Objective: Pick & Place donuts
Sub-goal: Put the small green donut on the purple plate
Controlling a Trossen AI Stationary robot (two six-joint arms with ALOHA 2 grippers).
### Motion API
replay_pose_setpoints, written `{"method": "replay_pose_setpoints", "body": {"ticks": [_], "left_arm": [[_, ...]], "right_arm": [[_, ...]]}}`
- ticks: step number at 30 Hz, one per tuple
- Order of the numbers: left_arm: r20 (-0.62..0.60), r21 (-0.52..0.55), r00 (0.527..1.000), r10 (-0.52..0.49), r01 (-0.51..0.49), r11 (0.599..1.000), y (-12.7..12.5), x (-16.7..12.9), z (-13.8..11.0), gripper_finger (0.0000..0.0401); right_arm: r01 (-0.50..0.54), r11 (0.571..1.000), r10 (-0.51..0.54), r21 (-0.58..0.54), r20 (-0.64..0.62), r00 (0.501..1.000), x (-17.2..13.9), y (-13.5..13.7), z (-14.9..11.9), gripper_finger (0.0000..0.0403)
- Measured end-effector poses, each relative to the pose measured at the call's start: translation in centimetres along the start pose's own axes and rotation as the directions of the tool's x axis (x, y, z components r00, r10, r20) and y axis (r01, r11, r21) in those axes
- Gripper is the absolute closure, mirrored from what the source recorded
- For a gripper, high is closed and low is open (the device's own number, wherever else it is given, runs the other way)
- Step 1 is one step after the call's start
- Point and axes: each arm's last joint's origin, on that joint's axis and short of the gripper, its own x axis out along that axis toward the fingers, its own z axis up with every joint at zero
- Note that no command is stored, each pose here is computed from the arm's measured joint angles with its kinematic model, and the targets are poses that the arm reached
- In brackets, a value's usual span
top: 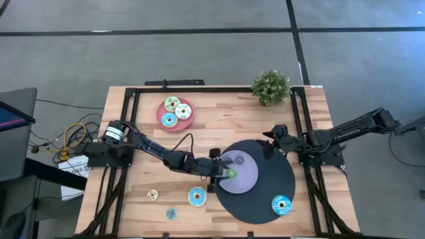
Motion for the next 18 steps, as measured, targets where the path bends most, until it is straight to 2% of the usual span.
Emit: {"method": "replay_pose_setpoints", "body": {"ticks": [5,8,13,14,18], "left_arm": [[0.026,-0.023,1.000,-0.011,0.012,1.000,1.2,1.7,0.8,0.0237],[0.022,-0.025,0.999,-0.025,0.025,0.999,0.9,3.8,1.0,0.0237],[-0.079,-0.007,0.996,-0.046,0.046,0.999,-0.1,7.0,1.2,0.0237],[-0.141,0.002,0.989,-0.040,0.041,0.999,-0.2,7.2,1.0,0.0237],[-0.233,0.021,0.972,0.031,-0.026,0.999,-0.2,8.1,1.5,0.0237]], "right_arm": [[-0.003,1.000,0.003,0.005,0.005,1.000,0.0,0.0,0.1,0.0159],[-0.002,1.000,0.002,0.006,0.009,1.000,0.0,0.0,0.1,0.0159],[-0.007,1.000,0.007,0.009,0.015,1.000,0.0,0.1,0.2,0.0159],[-0.007,1.000,0.007,0.009,0.015,1.000,0.0,0.1,0.2,0.0159],[-0.008,1.000,0.008,0.011,0.017,1.000,0.0,0.1,0.2,0.0159]]}}
